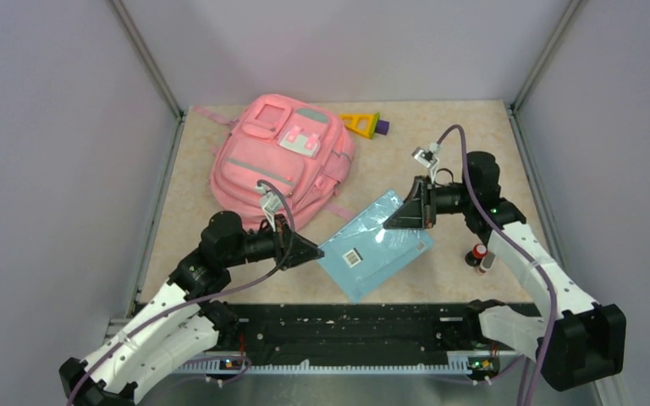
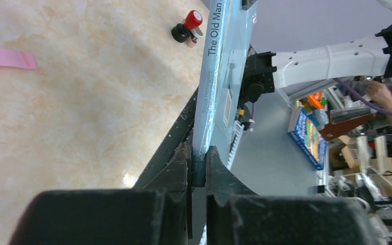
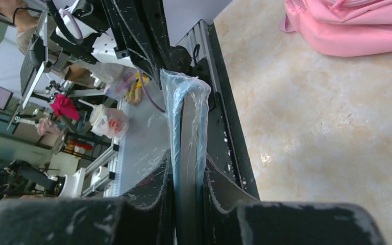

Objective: Pack the student bag
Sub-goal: Pick up the stationery from the center of the board, then adjust the student bag at the center of the board.

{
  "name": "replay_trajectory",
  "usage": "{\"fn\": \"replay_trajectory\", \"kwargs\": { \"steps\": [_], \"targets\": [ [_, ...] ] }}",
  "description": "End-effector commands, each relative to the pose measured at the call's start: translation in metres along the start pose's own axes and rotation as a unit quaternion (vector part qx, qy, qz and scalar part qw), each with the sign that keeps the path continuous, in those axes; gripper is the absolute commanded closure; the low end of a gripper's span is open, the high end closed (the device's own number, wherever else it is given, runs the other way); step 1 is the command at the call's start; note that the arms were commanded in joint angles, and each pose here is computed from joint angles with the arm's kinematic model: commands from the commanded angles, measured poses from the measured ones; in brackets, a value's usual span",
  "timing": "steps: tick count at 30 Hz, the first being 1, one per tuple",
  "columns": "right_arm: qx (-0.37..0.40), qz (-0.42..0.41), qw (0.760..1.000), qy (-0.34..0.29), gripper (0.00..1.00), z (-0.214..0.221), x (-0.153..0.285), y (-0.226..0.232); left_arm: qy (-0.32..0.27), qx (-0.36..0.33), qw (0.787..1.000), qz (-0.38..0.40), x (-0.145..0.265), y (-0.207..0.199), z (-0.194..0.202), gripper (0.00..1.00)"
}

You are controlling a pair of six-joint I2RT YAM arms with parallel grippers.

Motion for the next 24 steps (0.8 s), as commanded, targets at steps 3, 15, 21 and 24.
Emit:
{"fn": "replay_trajectory", "kwargs": {
  "steps": [3,15,21,24],
  "targets": [
    [0.033,0.098,0.99,-0.092,1.0,-0.039,0.006,-0.001,-0.075,-0.072,0.972,-0.209,0.015,0.055,-0.046,0.54],
    [0.045,0.279,0.931,-0.23,1.0,-0.072,0.046,-0.018,-0.02,-0.177,0.837,-0.517,0.056,0.174,-0.023,0.26],
    [0.049,0.275,0.931,-0.233,1.0,-0.069,0.048,-0.011,0.026,-0.254,0.81,-0.528,0.052,0.2,-0.008,0.19],
    [0.051,0.271,0.933,-0.231,1.0,-0.072,0.046,-0.011,0.057,-0.26,0.807,-0.527,0.049,0.214,0.003,0.18]
  ]
}}
Point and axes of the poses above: each gripper's point midway between its finger pads, its own x axis back along the fingers, its own y axis along the line the jaws close on, z = x × y, the point moved 2 cm from there along x, back along the fingers, and after that the axes turned 15 degrees about -x, right-handed, at the moved point
